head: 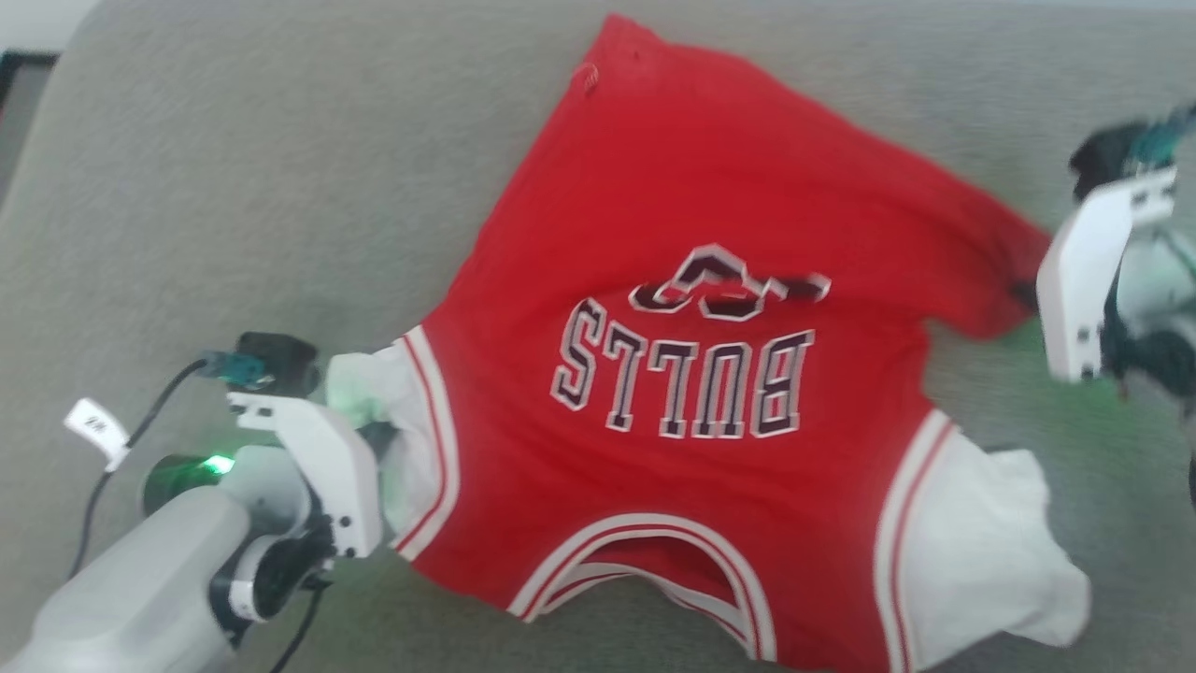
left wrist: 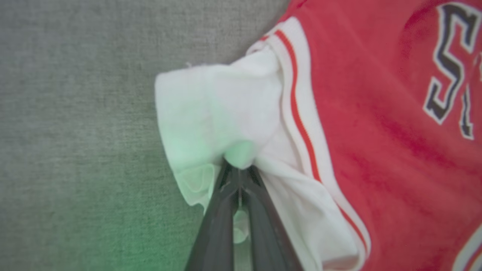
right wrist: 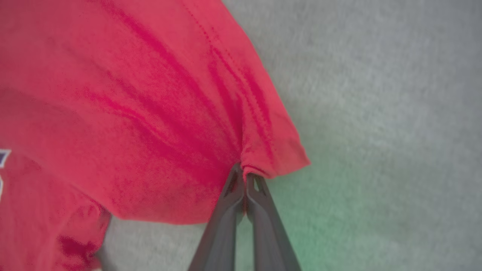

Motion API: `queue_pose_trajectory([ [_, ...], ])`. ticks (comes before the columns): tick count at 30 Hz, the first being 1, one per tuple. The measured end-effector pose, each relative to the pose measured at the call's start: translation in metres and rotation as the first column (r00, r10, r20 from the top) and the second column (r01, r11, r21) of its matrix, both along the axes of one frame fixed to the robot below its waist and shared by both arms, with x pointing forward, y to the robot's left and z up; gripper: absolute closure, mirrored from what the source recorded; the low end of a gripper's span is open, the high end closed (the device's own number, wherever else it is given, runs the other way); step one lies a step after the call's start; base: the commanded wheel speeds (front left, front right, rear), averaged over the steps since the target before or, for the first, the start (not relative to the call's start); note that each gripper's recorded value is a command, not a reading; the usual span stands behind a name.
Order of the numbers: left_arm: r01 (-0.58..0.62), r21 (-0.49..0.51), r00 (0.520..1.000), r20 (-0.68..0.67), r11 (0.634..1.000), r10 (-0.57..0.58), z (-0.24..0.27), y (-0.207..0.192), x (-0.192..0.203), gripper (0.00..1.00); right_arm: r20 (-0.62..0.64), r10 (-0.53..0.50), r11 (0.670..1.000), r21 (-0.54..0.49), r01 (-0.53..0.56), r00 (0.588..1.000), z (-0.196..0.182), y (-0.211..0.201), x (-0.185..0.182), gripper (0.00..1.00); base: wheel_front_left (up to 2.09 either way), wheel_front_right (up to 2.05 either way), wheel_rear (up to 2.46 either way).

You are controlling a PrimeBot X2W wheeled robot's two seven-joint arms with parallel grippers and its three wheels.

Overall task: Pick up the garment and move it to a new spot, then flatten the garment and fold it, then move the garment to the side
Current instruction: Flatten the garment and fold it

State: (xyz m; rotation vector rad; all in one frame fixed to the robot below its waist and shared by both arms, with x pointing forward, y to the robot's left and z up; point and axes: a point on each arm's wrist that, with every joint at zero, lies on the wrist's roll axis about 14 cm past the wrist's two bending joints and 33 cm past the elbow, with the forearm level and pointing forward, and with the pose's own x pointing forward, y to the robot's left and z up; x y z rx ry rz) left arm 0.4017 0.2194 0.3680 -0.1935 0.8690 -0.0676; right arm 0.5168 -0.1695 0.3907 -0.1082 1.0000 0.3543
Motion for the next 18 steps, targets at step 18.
queue_pose_trajectory([
  [18, 0.102, 0.002, 0.993, 0.054, 0.995, -0.102, 0.022, -0.032, 0.021, 1.0, -0.09, -0.2, 0.974, 0.09, 0.208, 0.976, -0.019, -0.047, -0.15, 1.0, 0.0, 0.0, 0.0],
])
